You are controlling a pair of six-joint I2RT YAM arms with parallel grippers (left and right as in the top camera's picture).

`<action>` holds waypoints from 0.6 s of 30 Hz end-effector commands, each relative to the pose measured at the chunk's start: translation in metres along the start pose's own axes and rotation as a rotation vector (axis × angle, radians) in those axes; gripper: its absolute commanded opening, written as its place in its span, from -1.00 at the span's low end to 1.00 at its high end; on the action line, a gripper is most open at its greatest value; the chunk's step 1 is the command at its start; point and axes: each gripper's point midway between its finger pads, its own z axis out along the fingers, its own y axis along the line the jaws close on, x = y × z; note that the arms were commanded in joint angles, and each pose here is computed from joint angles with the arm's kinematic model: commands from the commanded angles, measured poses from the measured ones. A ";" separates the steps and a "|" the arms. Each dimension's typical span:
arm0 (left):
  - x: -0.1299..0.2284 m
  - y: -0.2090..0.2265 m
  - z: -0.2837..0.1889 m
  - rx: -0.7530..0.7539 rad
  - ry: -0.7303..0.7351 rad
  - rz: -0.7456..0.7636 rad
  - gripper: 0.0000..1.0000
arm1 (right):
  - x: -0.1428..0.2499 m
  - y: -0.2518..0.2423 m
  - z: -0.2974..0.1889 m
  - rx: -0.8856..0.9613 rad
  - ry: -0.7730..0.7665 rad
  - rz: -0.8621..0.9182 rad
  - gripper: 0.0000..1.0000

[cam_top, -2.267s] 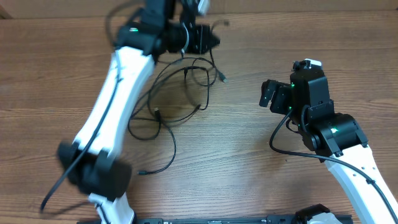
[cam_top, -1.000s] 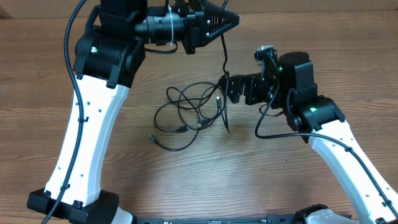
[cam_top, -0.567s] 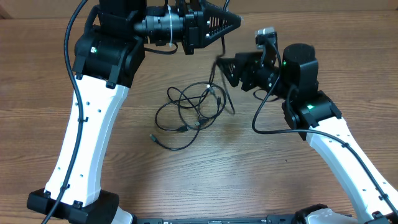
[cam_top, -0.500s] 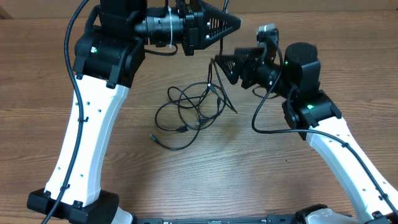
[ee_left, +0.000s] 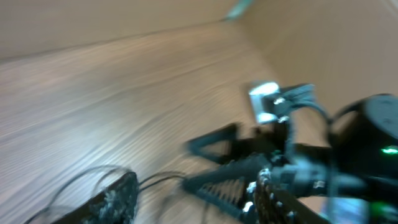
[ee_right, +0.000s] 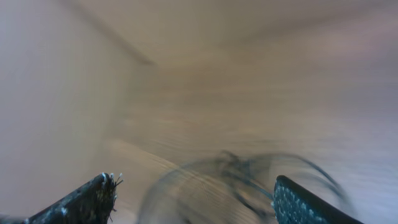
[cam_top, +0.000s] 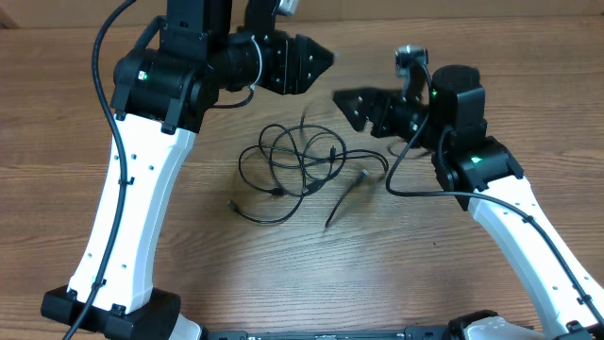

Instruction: Untangle cables

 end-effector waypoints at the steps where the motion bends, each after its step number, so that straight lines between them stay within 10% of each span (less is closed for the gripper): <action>1: 0.006 0.043 -0.001 -0.246 0.010 0.011 0.26 | -0.006 -0.060 -0.013 0.297 -0.042 0.000 0.58; 18: 0.125 0.130 0.053 -0.520 0.465 -0.354 0.29 | 0.022 -0.110 -0.040 0.515 0.090 -0.046 0.89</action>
